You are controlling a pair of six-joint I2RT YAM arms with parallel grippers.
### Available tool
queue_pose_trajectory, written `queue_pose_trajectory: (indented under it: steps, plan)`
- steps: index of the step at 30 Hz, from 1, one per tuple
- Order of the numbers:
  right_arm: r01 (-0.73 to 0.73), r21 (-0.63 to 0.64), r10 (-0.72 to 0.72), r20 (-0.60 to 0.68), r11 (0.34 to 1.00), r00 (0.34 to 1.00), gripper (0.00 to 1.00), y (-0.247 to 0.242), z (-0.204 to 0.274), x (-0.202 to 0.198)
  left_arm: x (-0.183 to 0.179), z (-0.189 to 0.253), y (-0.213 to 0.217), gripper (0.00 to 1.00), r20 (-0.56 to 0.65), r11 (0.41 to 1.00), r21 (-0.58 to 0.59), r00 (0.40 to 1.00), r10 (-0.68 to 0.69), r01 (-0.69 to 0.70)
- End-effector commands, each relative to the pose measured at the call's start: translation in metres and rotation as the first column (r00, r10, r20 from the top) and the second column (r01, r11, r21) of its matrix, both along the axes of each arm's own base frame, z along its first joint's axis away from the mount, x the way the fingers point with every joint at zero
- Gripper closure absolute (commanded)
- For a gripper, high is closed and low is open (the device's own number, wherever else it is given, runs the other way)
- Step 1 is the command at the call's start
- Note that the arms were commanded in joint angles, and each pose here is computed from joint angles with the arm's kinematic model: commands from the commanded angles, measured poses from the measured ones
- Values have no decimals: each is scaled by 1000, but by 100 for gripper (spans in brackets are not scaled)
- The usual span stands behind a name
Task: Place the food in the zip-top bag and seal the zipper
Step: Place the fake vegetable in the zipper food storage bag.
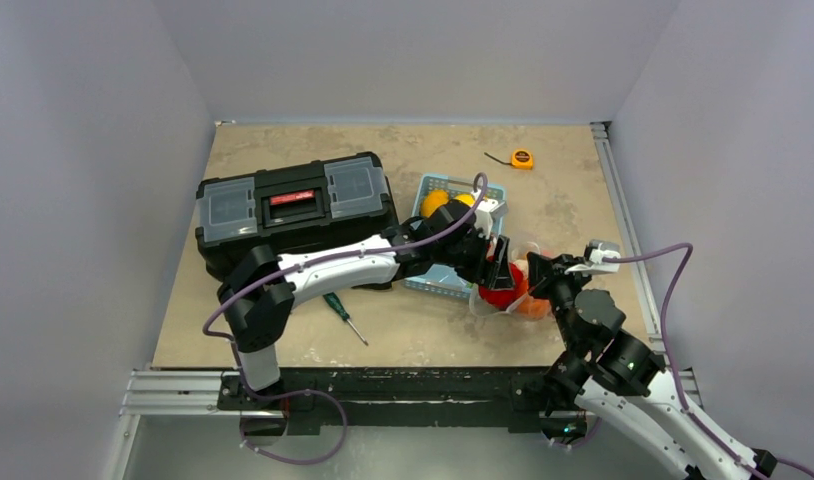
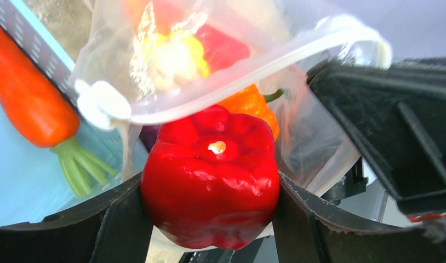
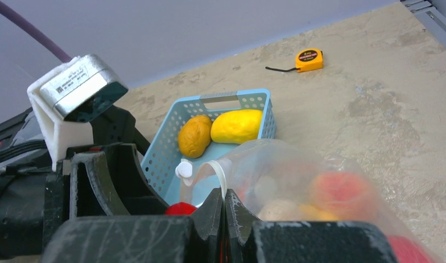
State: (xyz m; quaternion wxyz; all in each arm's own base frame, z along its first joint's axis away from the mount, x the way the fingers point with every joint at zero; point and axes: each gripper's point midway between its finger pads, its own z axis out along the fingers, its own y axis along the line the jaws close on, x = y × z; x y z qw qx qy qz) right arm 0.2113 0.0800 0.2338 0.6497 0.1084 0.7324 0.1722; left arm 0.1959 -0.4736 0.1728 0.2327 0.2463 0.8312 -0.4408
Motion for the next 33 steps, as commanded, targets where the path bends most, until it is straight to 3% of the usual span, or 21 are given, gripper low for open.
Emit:
queue_pose_trajectory:
  steps: [1,11,19,28,33]
  plan:
    - [-14,29,13,40,999,999,100,3,13,0,12,43,-20,38,55,995,-100,998,5,0]
    - [-16,27,15,38,1000,999,100,3,12,0,19,44,-19,19,90,999,-51,996,16,-12]
    - [-19,24,18,38,1000,999,100,4,12,1,18,46,2,17,124,999,-22,991,48,-45]
    - [-23,21,23,36,999,999,100,5,12,1,15,37,46,29,165,988,8,975,149,-153]
    - [-25,20,24,36,999,999,100,6,12,1,18,30,44,41,161,987,15,974,158,-163]
